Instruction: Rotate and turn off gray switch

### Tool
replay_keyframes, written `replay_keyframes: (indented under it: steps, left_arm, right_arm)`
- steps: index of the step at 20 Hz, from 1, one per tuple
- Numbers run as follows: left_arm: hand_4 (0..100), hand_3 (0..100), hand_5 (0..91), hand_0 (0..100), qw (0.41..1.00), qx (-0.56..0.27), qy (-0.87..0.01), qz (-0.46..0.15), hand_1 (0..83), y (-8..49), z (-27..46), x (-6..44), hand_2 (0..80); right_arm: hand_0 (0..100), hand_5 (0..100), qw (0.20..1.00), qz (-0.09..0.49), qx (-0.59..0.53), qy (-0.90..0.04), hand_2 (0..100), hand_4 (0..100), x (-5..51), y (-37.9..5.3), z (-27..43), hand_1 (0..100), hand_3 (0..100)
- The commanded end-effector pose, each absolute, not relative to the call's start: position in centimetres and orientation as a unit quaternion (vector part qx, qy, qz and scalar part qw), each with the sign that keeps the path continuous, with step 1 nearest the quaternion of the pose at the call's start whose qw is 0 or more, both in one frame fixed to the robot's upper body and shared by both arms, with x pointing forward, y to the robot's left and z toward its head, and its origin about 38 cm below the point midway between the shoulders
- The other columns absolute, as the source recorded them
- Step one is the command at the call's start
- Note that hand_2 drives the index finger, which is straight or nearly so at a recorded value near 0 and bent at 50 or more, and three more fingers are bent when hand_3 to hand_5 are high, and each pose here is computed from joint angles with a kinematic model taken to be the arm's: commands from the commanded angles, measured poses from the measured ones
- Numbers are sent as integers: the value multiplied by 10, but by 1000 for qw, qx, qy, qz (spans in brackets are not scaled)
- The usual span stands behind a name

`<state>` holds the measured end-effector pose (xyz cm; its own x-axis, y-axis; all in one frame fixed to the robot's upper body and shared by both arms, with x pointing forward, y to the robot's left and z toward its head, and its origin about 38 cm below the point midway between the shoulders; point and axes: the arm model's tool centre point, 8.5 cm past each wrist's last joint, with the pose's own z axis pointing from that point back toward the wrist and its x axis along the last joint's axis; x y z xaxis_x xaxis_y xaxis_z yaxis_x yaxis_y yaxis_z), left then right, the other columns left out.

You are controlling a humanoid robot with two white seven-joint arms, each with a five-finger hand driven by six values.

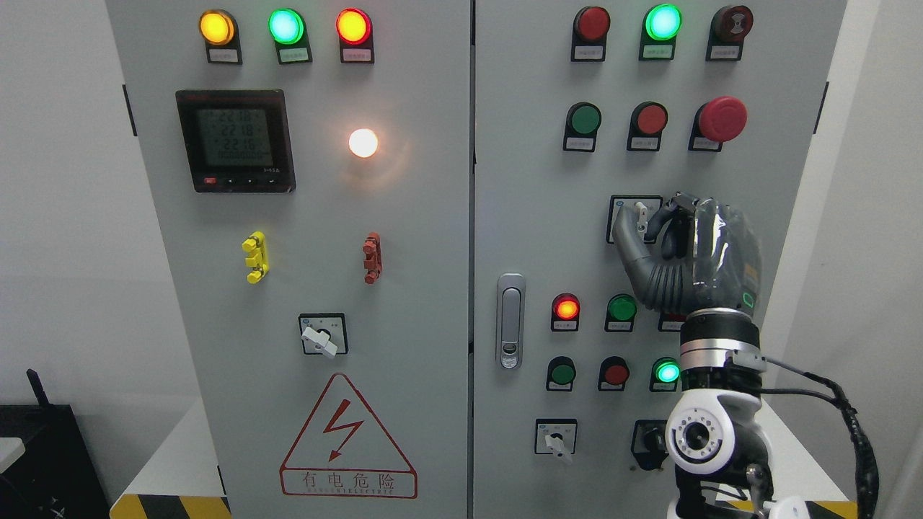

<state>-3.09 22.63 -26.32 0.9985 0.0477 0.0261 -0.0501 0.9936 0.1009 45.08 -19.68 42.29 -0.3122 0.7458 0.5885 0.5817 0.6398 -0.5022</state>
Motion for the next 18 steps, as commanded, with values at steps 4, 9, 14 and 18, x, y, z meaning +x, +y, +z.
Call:
replay_keyframes:
  steps: [4,9,14,18]
  left_arm:
    - [0,0,0,120,998,51,-5,23,389,226,-263,-36,0]
    - [0,0,0,120,998,50,-5,23,389,226,-263,-36,0]
    - [0,0,0,120,998,51,-5,23,389,226,-263,-36,0]
    - [0,0,0,120,998,51,-5,23,389,226,-263,-36,0]
  right_arm:
    - [352,1000,417,94,-415,-803,727,991,450,-201,422,403,1000]
    - [342,1000,413,92,-419,-803,728,992,449,-204,421,401,1000]
    - [340,1000,410,90,-421,-804,735,992,448,-204,421,397,1000]
    - [332,1000,402,87,-424,-807,740,995,447,-205,422,397,1000]
